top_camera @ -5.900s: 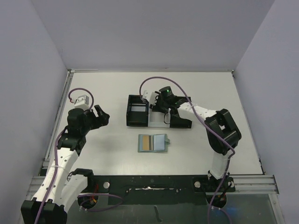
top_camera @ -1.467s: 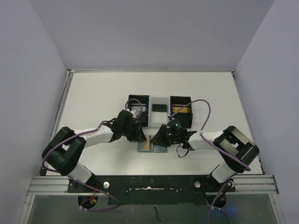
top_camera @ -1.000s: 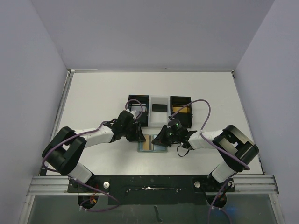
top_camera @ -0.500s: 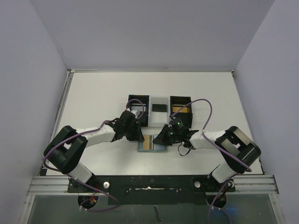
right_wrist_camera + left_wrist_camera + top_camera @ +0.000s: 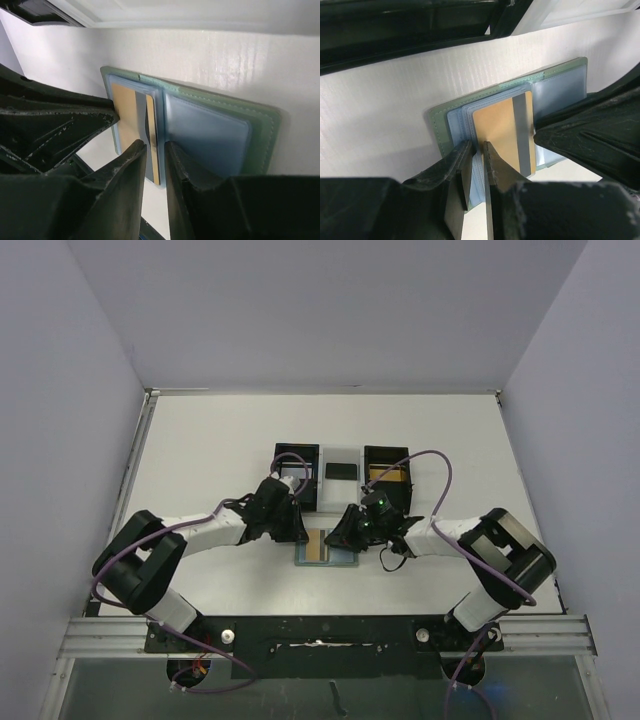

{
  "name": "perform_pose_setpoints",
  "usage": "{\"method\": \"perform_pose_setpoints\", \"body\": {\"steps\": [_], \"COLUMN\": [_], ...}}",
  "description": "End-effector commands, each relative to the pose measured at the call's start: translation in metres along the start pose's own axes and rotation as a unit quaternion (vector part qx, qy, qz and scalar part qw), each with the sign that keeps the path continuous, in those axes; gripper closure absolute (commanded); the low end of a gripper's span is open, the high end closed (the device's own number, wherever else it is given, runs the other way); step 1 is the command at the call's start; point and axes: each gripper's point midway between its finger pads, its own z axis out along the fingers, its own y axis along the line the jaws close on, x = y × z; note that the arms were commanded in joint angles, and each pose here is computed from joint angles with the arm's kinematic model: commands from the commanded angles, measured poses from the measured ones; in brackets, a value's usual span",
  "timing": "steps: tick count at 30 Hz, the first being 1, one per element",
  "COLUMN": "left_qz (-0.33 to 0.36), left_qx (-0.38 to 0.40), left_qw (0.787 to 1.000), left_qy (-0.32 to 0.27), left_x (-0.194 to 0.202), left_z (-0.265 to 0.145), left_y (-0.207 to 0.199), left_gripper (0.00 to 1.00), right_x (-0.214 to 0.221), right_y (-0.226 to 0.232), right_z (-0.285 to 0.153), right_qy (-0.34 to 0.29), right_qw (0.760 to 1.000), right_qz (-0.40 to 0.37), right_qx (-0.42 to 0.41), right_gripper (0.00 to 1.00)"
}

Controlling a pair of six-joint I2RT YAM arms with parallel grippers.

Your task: Take the credit cards out of the card holder

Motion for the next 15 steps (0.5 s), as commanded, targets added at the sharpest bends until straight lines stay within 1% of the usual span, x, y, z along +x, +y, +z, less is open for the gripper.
{"method": "perform_pose_setpoints", "body": {"steps": [1, 4, 6, 12, 15], "left_qz": [0.013, 0.011, 0.01, 0.005, 0.005], "left_qx": [-0.023, -0.02, -0.02, -0.017, -0.019], "left_qw": [0.999, 0.999, 0.999, 1.0, 1.0], "left_qy": [0.026, 0.031, 0.031, 0.022, 0.021], "left_x": [0.022, 0.023, 0.025, 0.023, 0.023], "left_z": [-0.003, -0.004, -0.004, -0.006, -0.006], "left_y": [0.017, 0.016, 0.016, 0.015, 0.016], "left_gripper": [0.85, 0.85, 0.85, 0.85, 0.86], "right_x": [-0.004, -0.001, 0.001, -0.002, -0.004], "right_y": [0.018, 0.017, 0.018, 0.023, 0.024], "right_z": [0.01, 0.014, 0.014, 0.009, 0.004], "right_qy": [0.002, 0.003, 0.006, 0.006, 0.002], "right_qw": [1.0, 1.0, 1.0, 0.999, 0.999], "right_qz": [-0.021, -0.024, -0.027, -0.033, -0.036], "right_qx": [-0.017, -0.009, -0.012, -0.02, -0.019], "right_gripper": [0.76, 0.77, 0.8, 1.0, 1.0]}}
